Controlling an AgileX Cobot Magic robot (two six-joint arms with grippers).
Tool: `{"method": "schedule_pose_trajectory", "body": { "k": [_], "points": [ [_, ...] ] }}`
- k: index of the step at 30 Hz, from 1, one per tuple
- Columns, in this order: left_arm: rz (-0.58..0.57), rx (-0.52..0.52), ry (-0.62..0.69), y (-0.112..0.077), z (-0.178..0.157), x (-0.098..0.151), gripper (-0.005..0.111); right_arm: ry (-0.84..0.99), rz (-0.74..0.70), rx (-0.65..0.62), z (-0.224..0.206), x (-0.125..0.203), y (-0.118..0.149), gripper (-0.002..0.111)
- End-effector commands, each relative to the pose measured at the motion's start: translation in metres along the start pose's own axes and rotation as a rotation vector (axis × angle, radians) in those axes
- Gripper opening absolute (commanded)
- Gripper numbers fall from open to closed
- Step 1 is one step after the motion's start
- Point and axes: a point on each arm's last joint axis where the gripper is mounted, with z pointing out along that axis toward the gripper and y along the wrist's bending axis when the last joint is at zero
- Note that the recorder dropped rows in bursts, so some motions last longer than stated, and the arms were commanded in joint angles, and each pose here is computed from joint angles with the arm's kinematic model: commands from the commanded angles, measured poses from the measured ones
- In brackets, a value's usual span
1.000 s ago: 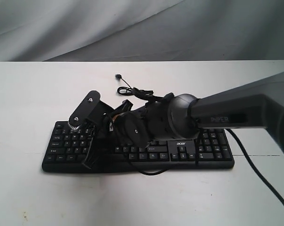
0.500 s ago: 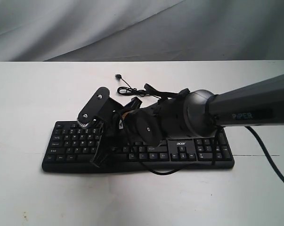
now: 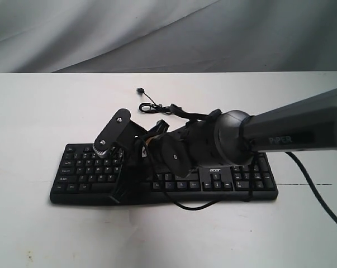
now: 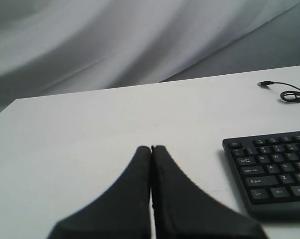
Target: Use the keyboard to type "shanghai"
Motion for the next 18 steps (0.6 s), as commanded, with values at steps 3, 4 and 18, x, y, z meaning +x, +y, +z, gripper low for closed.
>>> {"method": "schedule_pose_trajectory", "body": {
  "k": [3, 4, 18],
  "points": [
    [-0.005, 0.008, -0.011, -0.001, 0.0, 0.0, 0.0, -0.002, 0.0, 0.003, -0.001, 0.001, -0.001, 0.0],
    [-0.005, 0.008, -0.011, -0.001, 0.0, 0.0, 0.0, -0.002, 0.0, 0.003, -0.001, 0.001, -0.001, 0.0],
    [-0.005, 0.008, -0.011, -0.001, 0.0, 0.0, 0.0, 0.014, 0.006, -0.003, 0.005, 0.005, 0.001, 0.0]
  ]
}}
